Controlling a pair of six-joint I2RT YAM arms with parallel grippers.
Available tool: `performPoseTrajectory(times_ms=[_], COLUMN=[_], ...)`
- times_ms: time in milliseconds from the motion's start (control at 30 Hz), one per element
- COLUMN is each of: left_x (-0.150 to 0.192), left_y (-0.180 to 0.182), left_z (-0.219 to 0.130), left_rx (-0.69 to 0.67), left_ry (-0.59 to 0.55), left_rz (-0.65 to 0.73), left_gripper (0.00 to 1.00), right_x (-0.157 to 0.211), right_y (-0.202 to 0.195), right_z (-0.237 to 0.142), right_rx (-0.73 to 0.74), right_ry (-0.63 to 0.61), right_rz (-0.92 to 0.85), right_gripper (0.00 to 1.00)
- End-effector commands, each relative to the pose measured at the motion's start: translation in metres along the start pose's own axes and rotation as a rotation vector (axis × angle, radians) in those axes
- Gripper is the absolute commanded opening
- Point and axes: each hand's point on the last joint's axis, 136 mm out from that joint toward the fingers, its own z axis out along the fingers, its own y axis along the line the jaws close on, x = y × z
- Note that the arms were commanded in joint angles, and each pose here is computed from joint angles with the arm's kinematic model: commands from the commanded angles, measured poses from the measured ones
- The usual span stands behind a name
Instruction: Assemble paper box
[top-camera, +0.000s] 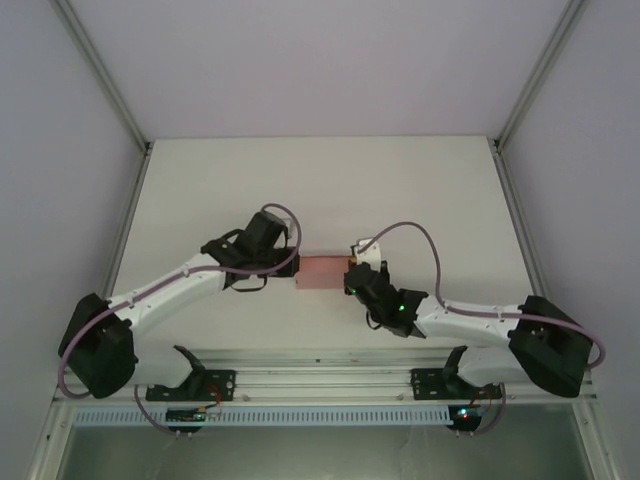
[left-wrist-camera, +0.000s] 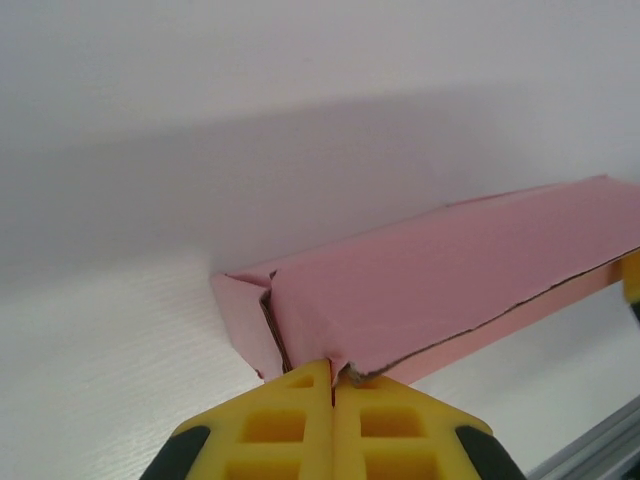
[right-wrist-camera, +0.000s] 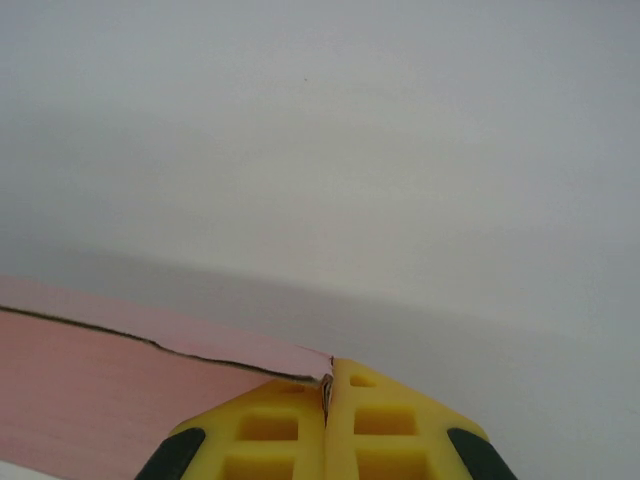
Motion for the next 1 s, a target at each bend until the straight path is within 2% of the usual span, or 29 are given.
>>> performPoseTrajectory(times_ms=[0,67,233,300,333,367,433,533,633,700,767,867,967], left_x=[0.056,0.06,0.06,0.058,0.057,0.056,0.054,0.051,0.051,0.051,0.052,0.05,0.046], left_y=[0.026,0.03,0.036,0.034,0.035,0.034,0.034,0.032,0.031,0.033,0.033,0.029,0.027], left_z=[0.023,0.024,0.025,0.024,0.023,0.022,0.021,0.019,0.018,0.018,0.018,0.018,0.016], left_rx=[-0.068,-0.071,-0.11,-0.105,-0.108,-0.109,-0.111,-0.104,-0.097,-0.107,-0.109,-0.094,-0.089], left_ry=[0.165,0.162,0.164,0.163,0.16,0.154,0.145,0.136,0.135,0.135,0.14,0.139,0.132], left_rz=[0.025,0.02,0.023,0.025,0.025,0.023,0.021,0.022,0.026,0.024,0.03,0.045,0.058], left_gripper=[0.0,0.0,0.0,0.0,0.0,0.0,0.0,0.0,0.0,0.0,0.0,0.0,0.0], right_x=[0.086,0.087,0.083,0.068,0.06,0.054,0.04,0.018,-0.001,-0.013,-0.025,-0.041,-0.054], right_y=[-0.01,-0.007,0.007,0.008,0.009,0.013,0.017,0.013,0.008,0.007,0.004,-0.011,-0.025], right_z=[-0.006,-0.007,-0.014,-0.017,-0.019,-0.021,-0.025,-0.033,-0.042,-0.049,-0.051,-0.041,-0.023], right_rx=[-0.059,-0.087,-0.17,-0.174,-0.188,-0.22,-0.282,-0.338,-0.403,-0.453,-0.464,-0.389,-0.313], right_ry=[0.257,0.249,0.291,0.272,0.262,0.259,0.263,0.236,0.175,0.138,0.106,0.076,0.099], right_rz=[-0.173,-0.188,-0.194,-0.195,-0.187,-0.173,-0.133,-0.05,0.028,0.063,0.092,0.172,0.223], right_gripper=[0.0,0.0,0.16,0.32,0.48,0.58,0.68,0.77,0.93,0.99,0.99,0.99,0.99])
